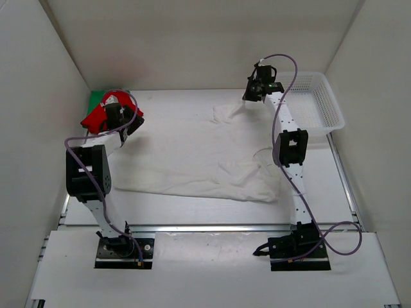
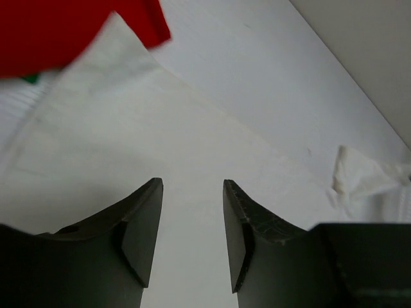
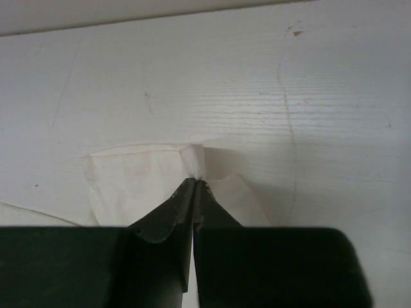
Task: Fold and stack the t-shirts
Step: Grap the side of the flattened tshirt furthest away from the robot with both arms
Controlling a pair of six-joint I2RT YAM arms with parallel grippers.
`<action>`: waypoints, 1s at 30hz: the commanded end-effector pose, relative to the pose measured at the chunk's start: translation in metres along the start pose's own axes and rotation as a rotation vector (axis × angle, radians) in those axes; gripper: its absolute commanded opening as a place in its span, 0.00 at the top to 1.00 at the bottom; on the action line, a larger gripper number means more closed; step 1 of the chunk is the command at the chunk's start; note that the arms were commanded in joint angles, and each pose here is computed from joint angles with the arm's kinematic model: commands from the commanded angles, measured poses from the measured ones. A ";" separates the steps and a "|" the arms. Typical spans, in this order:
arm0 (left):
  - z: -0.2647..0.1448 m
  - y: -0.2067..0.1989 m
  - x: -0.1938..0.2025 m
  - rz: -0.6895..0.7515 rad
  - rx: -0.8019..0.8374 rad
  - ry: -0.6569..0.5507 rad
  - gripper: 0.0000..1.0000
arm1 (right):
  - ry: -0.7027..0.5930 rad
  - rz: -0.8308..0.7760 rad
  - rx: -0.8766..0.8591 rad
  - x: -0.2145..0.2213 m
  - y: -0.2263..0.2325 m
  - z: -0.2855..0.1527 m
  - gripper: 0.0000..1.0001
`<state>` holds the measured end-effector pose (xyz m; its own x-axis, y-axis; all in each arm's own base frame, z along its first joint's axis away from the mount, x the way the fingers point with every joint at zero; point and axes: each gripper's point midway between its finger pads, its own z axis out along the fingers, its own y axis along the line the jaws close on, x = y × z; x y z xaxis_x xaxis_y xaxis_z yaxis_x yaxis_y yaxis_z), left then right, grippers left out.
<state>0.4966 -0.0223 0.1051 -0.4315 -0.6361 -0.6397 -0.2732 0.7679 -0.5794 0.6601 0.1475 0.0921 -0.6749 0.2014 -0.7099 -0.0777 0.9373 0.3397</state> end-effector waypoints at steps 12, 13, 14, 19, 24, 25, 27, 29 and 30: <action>0.070 0.042 -0.067 0.270 -0.312 -0.043 0.45 | -0.052 -0.038 -0.139 -0.027 0.035 -0.022 1.00; 0.071 0.041 -0.072 0.267 -0.313 -0.049 0.46 | -0.049 -0.041 -0.150 -0.026 0.039 -0.021 1.00; 0.075 0.043 -0.070 0.266 -0.311 -0.041 0.46 | -0.050 -0.039 -0.152 -0.027 0.039 -0.022 1.00; 0.089 0.038 -0.075 0.271 -0.293 -0.033 0.47 | -0.035 -0.037 -0.160 -0.019 0.040 -0.016 1.00; 0.101 0.049 -0.070 0.289 -0.330 -0.007 0.54 | -0.026 -0.040 -0.163 -0.016 0.040 -0.014 1.00; 0.101 0.049 -0.069 0.275 -0.324 -0.009 0.55 | -0.027 -0.041 -0.166 -0.016 0.043 -0.015 1.00; 0.099 0.045 -0.073 0.268 -0.312 -0.031 0.55 | -0.022 -0.039 -0.162 -0.014 0.039 -0.013 1.00; 0.097 0.053 -0.080 0.260 -0.320 -0.054 0.54 | -0.030 -0.036 -0.167 -0.016 0.038 -0.012 1.00; 0.097 0.052 -0.072 0.261 -0.316 -0.034 0.55 | -0.022 -0.035 -0.168 -0.013 0.039 -0.011 1.00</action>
<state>0.5964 0.0515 0.0528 -0.5294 -0.4172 -0.7387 -0.4100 0.8881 -0.2077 0.6487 0.1747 0.0973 -0.7066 0.1758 -0.6854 -0.1757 0.8947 0.4107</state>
